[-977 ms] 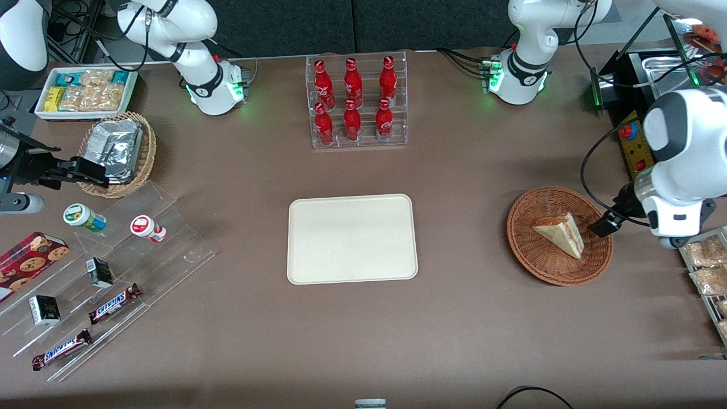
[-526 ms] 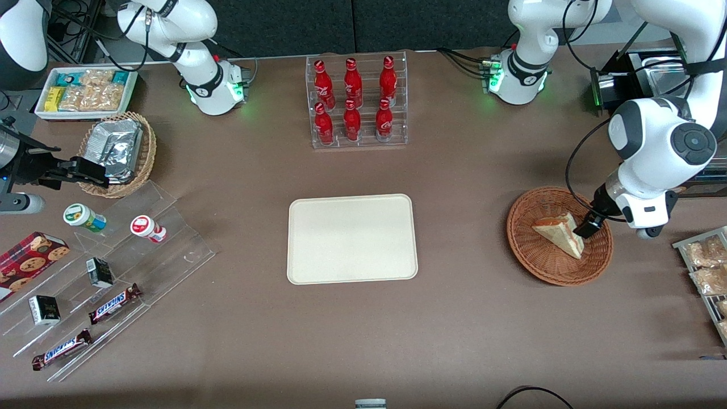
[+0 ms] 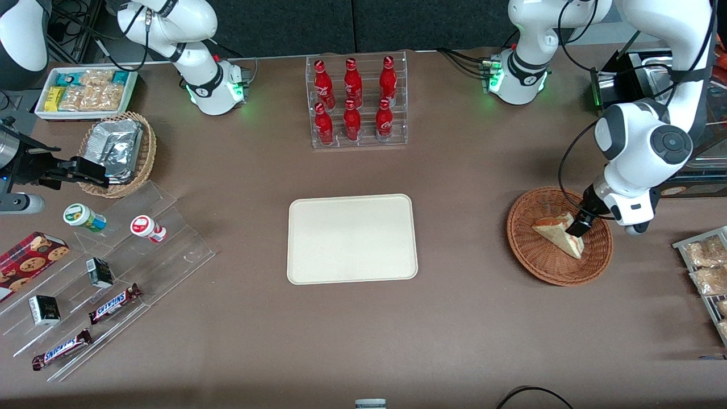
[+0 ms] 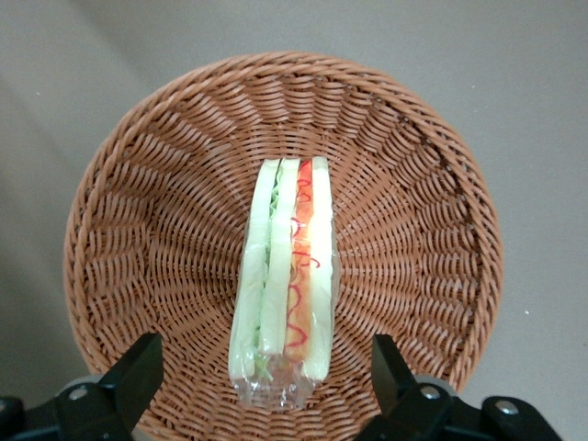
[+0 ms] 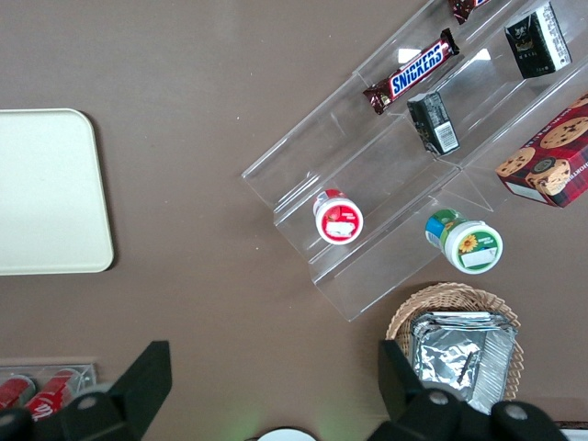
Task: Place sandwich from basket to tray
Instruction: 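Close the left gripper on the wrapped sandwich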
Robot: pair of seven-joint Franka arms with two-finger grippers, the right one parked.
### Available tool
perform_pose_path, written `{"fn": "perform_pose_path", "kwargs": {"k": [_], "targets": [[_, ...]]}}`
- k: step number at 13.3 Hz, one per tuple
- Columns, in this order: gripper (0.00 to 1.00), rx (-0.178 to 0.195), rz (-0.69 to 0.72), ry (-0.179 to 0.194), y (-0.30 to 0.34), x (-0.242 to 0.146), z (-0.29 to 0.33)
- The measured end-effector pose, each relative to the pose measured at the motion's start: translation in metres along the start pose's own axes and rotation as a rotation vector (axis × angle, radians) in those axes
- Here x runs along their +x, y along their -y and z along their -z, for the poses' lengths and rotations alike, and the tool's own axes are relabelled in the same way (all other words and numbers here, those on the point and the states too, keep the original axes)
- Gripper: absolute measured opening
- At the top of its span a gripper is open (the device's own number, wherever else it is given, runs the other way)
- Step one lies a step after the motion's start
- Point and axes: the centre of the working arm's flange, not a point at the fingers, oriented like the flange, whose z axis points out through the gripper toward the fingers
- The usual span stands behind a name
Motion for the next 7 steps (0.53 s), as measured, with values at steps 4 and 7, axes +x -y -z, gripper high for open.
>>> {"fn": "perform_pose_path", "kwargs": {"k": [4, 7], "targets": [[1.00, -0.006, 0.008, -0.006, -0.003, -0.005, -0.025], [0.98, -0.007, 0.007, -0.007, -0.002, -0.009, -0.039]]}}
